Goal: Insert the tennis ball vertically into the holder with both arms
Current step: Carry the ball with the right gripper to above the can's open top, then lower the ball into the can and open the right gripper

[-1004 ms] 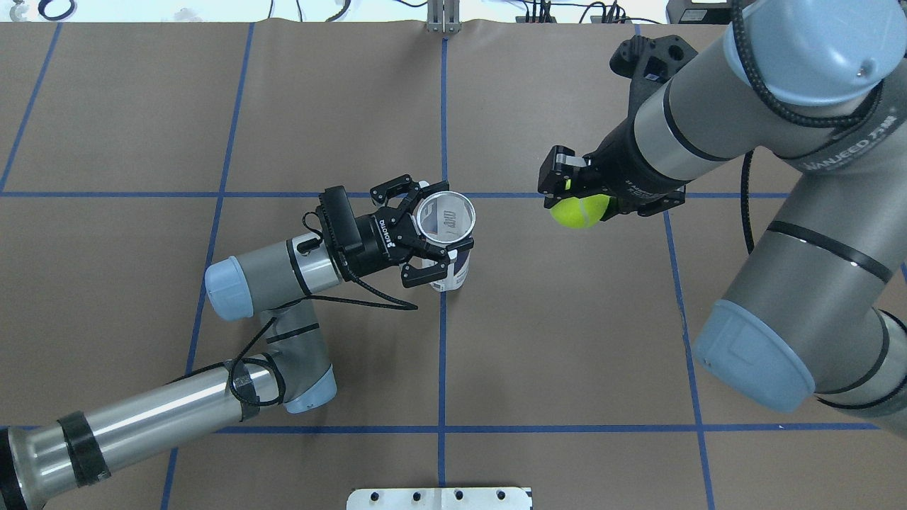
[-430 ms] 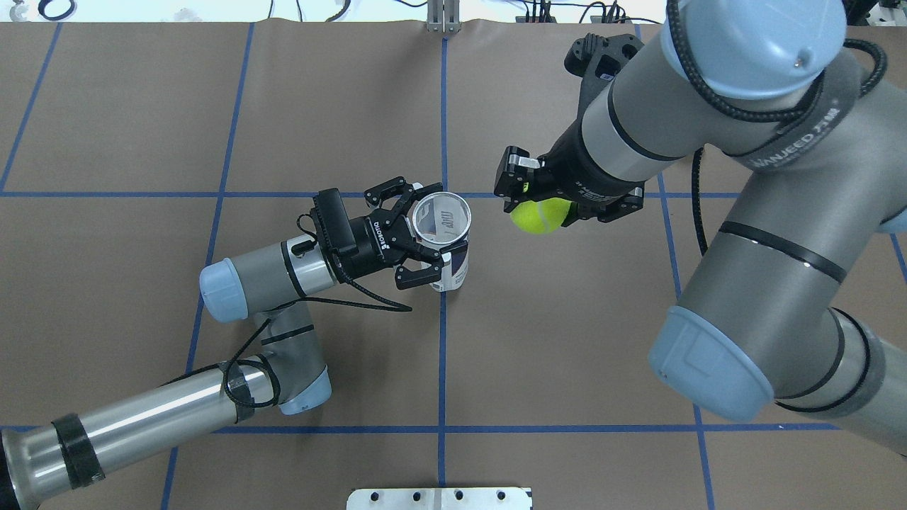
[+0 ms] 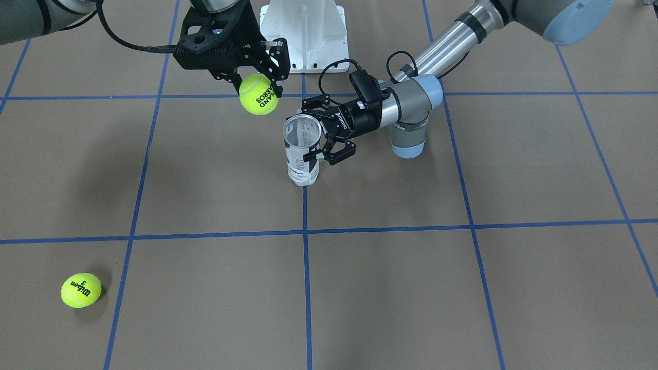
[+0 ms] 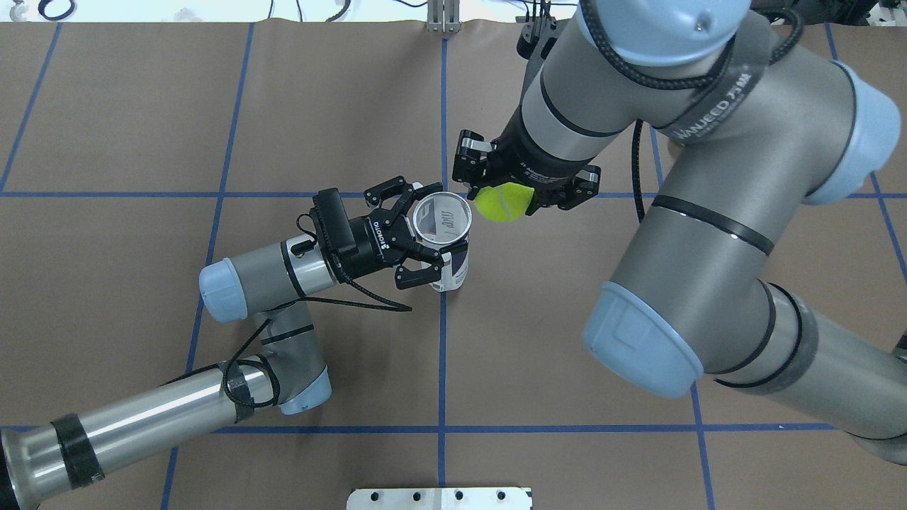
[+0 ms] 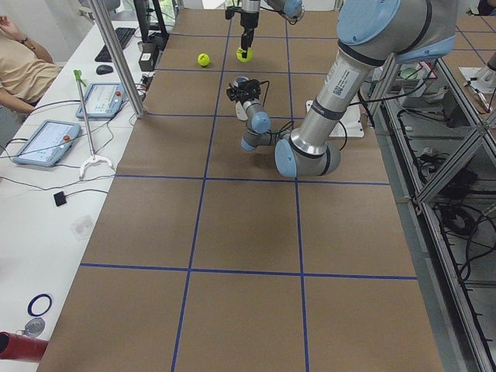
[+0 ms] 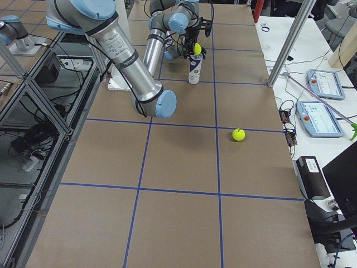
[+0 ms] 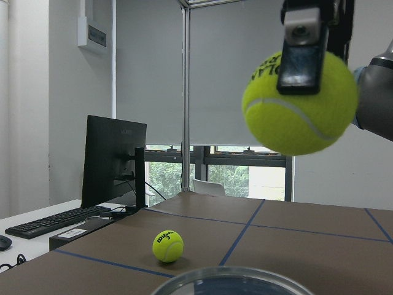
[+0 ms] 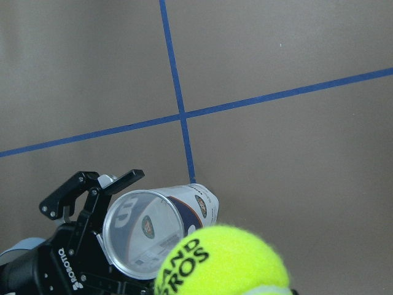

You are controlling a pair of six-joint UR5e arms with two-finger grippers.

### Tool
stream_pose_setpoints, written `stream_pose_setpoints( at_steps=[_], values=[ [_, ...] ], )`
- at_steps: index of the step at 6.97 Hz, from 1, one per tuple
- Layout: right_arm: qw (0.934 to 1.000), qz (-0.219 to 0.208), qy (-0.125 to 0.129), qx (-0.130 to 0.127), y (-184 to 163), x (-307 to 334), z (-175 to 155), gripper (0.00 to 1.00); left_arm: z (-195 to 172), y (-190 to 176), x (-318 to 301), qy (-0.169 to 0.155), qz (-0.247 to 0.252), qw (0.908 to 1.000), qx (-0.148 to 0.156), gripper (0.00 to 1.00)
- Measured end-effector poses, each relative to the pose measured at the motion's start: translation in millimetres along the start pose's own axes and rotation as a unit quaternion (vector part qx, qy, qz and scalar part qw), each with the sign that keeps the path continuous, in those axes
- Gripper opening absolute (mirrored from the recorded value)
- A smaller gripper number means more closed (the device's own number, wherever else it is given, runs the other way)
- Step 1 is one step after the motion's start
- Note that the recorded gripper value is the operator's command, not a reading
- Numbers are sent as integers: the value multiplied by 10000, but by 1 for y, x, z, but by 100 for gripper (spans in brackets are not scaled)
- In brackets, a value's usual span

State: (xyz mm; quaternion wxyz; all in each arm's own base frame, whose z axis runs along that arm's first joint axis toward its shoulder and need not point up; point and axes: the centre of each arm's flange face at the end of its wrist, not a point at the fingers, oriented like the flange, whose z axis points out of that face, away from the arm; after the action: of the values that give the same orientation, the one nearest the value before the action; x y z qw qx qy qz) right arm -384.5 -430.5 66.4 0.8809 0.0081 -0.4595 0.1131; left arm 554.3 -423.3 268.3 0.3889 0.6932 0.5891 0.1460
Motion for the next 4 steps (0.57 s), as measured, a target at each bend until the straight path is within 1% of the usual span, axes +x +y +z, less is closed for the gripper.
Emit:
stream_pose_setpoints(
  at_steps=[3, 4],
  values=[
    [9996, 41, 276, 75, -8, -45, 21, 1, 0, 0, 0, 3, -1, 10000, 3, 99],
    [9993, 10, 372, 107, -5, -52, 32, 9, 0, 0, 0, 2, 0, 10000, 2, 99]
  ],
)
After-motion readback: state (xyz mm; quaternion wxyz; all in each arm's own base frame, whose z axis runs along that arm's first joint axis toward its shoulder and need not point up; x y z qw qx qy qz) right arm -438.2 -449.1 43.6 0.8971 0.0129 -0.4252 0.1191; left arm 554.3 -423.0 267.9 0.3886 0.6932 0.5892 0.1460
